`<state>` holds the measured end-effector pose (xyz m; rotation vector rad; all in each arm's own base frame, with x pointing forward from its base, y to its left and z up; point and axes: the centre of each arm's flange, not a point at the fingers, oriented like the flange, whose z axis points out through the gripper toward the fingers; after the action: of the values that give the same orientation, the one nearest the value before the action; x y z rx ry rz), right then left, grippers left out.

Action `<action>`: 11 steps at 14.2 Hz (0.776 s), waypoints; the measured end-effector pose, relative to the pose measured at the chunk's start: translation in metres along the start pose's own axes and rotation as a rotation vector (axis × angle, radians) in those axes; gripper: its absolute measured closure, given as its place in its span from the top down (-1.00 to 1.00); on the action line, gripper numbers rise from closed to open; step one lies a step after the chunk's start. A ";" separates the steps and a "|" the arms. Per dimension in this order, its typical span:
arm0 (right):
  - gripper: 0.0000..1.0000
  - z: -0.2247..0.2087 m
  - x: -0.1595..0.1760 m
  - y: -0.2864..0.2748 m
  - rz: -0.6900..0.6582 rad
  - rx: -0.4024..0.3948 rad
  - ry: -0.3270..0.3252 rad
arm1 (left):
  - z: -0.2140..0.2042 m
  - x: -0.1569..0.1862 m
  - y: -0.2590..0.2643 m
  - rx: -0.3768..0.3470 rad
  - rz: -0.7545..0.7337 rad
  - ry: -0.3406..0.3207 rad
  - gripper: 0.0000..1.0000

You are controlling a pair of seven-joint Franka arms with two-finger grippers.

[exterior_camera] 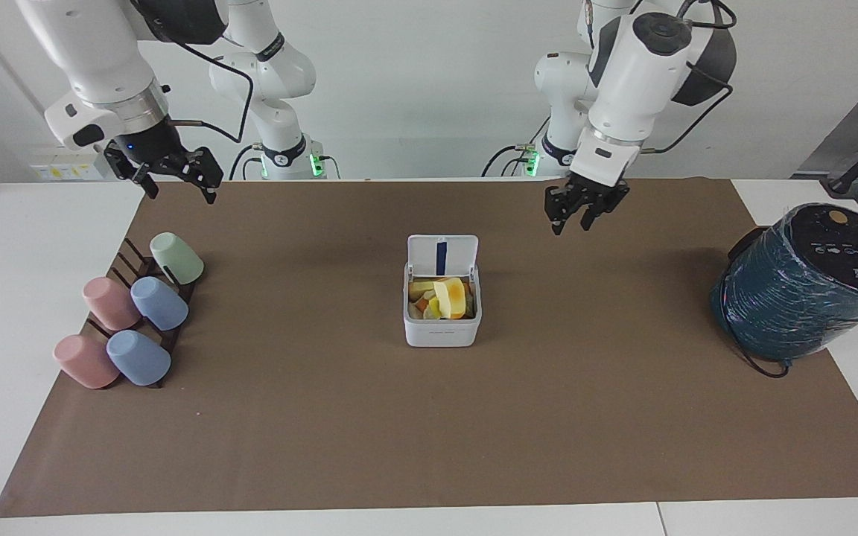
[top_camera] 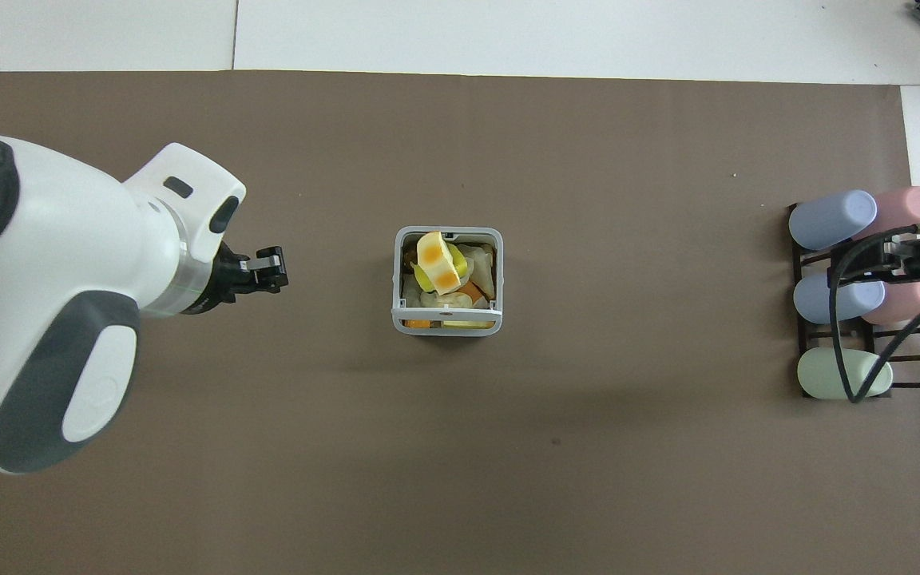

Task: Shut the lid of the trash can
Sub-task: 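Reach the left gripper toward the open trash can lid, then push the raised white lid down over the trash can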

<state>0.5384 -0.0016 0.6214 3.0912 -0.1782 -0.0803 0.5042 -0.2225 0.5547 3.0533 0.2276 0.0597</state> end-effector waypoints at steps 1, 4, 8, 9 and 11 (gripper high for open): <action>1.00 0.000 0.000 0.000 0.000 0.000 0.000 | 0.005 -0.014 0.015 -0.010 -0.004 0.006 -0.32; 1.00 0.000 0.000 0.000 0.000 0.000 0.000 | 0.030 -0.069 0.067 -0.043 -0.039 0.030 -0.69; 1.00 0.000 0.000 0.000 0.000 0.000 0.000 | 0.050 -0.120 0.119 -0.113 -0.129 0.062 -0.82; 1.00 0.000 0.000 0.000 0.000 0.000 0.000 | 0.054 -0.124 0.126 -0.128 -0.150 0.067 -0.82; 1.00 0.000 0.000 0.000 0.000 0.000 0.000 | 0.065 -0.119 0.134 -0.175 -0.186 0.094 -0.82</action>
<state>0.5384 -0.0016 0.6214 3.0912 -0.1782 -0.0802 0.4094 -0.3777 0.4966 2.8445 0.4846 0.2001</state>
